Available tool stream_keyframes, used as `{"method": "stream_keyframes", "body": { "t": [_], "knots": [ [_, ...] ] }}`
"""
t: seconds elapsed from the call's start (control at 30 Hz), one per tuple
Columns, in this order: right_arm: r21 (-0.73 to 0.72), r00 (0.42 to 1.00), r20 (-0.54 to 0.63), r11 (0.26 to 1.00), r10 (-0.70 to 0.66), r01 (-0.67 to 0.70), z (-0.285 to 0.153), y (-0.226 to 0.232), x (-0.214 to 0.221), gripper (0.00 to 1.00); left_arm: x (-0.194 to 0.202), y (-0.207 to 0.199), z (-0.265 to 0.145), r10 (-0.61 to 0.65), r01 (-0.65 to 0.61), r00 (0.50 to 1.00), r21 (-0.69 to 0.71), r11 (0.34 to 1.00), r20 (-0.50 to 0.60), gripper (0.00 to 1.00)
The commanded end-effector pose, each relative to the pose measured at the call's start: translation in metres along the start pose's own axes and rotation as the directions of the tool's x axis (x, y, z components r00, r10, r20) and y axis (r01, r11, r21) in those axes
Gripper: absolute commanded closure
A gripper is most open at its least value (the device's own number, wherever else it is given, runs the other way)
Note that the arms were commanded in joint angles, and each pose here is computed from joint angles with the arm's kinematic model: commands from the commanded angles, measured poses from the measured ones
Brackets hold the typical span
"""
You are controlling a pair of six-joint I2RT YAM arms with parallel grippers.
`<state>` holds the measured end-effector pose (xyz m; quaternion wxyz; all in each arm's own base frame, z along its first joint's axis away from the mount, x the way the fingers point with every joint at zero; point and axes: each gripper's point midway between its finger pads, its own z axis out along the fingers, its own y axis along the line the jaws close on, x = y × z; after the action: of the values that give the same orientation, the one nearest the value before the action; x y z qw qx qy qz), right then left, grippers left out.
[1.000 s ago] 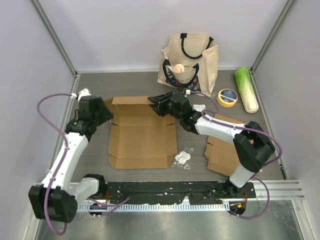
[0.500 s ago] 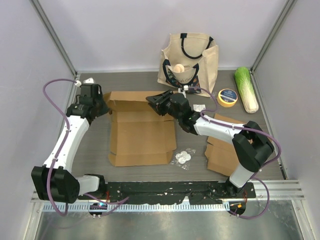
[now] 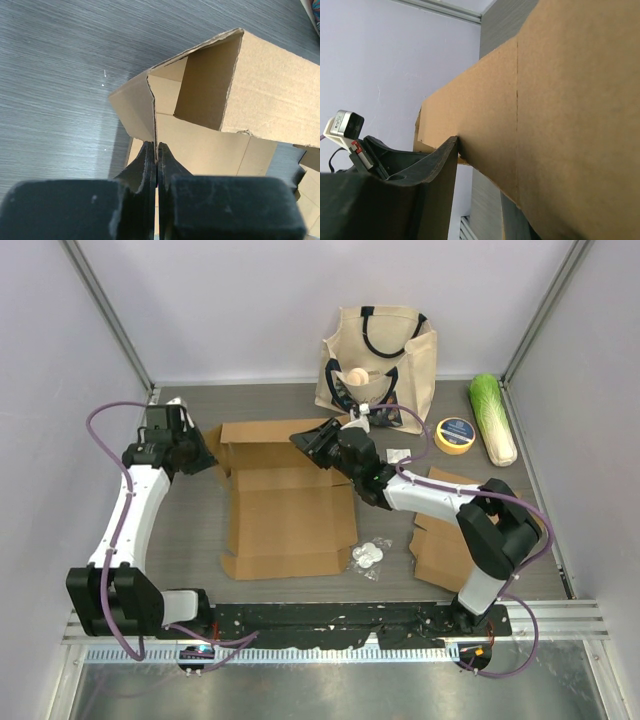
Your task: Fold the paper box
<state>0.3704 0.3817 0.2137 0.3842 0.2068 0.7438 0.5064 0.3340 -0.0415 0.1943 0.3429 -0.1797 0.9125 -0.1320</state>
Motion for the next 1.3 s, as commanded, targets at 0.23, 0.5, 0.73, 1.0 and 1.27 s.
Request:
{"method": "stream_keyframes", "body": {
  "t": [0.23, 0.5, 0.73, 1.0, 1.27],
  "knots": [
    [-0.103, 0.989, -0.065, 0.987, -0.131, 0.124, 0.003, 0.021, 0.018, 0.98, -0.049, -0.036, -0.017, -0.092, 0.080, 0.994, 0.193, 0.978, 0.055, 1.00],
    [-0.099, 0.995, -0.064, 0.992, -0.080, 0.074, 0.004, 0.020, 0.018, 0.98, -0.033, -0.043, -0.009, -0.171, 0.164, 0.985, 0.266, 0.950, 0.004, 1.00],
    [-0.125, 0.995, -0.071, 0.990, -0.076, 0.067, 0.007, 0.027, 0.019, 0.98, -0.034, -0.046, -0.006, -0.179, 0.170, 0.984, 0.284, 0.944, 0.006, 1.00],
    [-0.126, 0.996, -0.083, 0.992, -0.035, 0.024, 0.002, 0.027, 0.024, 0.98, -0.041, -0.060, -0.004, -0.298, 0.267, 0.954, 0.336, 0.903, 0.042, 1.00],
    [-0.158, 0.990, -0.138, 0.987, -0.025, 0.003, 0.000, 0.031, 0.039, 0.95, -0.028, -0.028, 0.005, -0.386, 0.338, 0.909, 0.265, 0.903, 0.159, 1.00]
  ]
}}
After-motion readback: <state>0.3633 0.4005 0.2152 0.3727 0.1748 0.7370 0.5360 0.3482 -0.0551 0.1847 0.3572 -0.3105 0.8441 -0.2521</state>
